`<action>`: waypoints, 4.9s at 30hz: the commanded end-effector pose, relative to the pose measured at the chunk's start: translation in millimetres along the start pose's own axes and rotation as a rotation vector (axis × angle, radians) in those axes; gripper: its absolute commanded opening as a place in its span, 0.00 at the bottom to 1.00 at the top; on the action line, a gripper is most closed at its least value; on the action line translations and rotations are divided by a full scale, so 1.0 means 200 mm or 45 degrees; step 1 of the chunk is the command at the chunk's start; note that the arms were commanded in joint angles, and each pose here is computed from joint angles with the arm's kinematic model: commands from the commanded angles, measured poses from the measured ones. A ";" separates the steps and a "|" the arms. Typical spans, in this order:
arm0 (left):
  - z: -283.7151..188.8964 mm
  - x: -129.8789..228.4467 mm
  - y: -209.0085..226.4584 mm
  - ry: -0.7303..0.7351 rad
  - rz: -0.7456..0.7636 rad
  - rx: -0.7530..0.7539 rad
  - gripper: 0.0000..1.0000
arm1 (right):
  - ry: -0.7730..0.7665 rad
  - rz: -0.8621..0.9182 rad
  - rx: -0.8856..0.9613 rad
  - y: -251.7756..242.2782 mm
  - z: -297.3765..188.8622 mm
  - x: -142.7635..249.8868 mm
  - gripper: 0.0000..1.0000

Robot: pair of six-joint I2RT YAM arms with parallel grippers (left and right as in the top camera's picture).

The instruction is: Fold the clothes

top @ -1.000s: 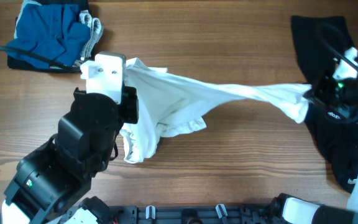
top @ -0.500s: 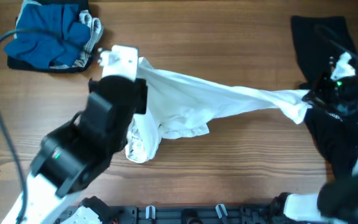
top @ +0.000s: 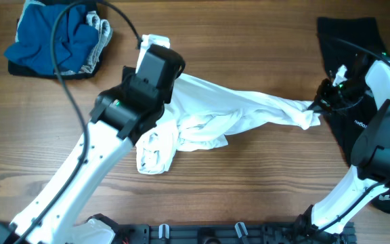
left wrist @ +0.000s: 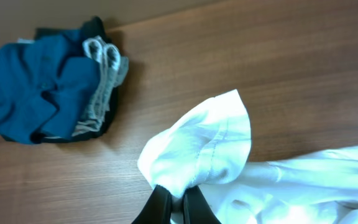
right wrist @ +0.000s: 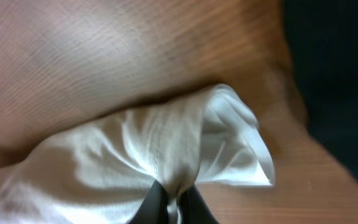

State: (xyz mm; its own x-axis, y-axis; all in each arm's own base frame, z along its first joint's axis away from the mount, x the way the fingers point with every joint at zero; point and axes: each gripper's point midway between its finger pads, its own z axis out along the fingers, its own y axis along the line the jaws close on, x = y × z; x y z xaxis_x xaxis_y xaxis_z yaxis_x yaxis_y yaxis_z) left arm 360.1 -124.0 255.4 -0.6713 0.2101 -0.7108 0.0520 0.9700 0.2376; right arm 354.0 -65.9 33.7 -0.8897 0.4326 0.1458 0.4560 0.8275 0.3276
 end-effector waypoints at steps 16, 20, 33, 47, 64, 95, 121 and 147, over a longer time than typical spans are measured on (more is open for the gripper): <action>0.22 0.05 -0.11 0.104 0.017 0.048 0.04 | 0.062 -0.085 0.234 0.19 -0.12 0.21 0.64; 0.23 0.05 -0.09 0.109 0.005 0.036 0.04 | 0.113 -0.034 0.258 0.14 0.00 0.28 0.61; 0.23 0.06 -0.07 0.118 0.001 0.028 0.04 | -0.085 -0.018 0.284 0.08 0.22 0.15 0.32; 0.14 0.00 -0.02 0.054 -0.032 0.039 0.04 | -0.422 -0.188 0.182 0.37 -0.57 0.11 0.04; -0.48 -0.15 0.28 -0.309 -0.217 0.106 0.04 | -0.516 -0.265 0.105 0.36 -1.07 0.46 0.04; 0.38 0.21 -0.12 0.280 0.072 0.002 0.04 | -0.042 -0.262 0.147 0.28 -0.10 -0.06 0.04; 0.53 0.20 -0.09 0.311 -0.076 0.123 0.04 | 0.024 -0.213 0.334 0.08 0.07 0.01 0.76; 0.54 0.17 -0.08 0.279 -0.081 0.126 0.04 | 0.178 -0.096 0.529 -0.12 0.10 0.24 0.54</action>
State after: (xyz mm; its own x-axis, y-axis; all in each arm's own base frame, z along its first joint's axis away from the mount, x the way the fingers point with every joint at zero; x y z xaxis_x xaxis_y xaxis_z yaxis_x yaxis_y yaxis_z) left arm 411.2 -118.1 151.9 -0.8266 0.1316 -0.5471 0.0686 0.9886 0.1341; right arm 307.9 -48.4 3.5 -0.9060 0.3194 0.2776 0.3346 0.9423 0.0079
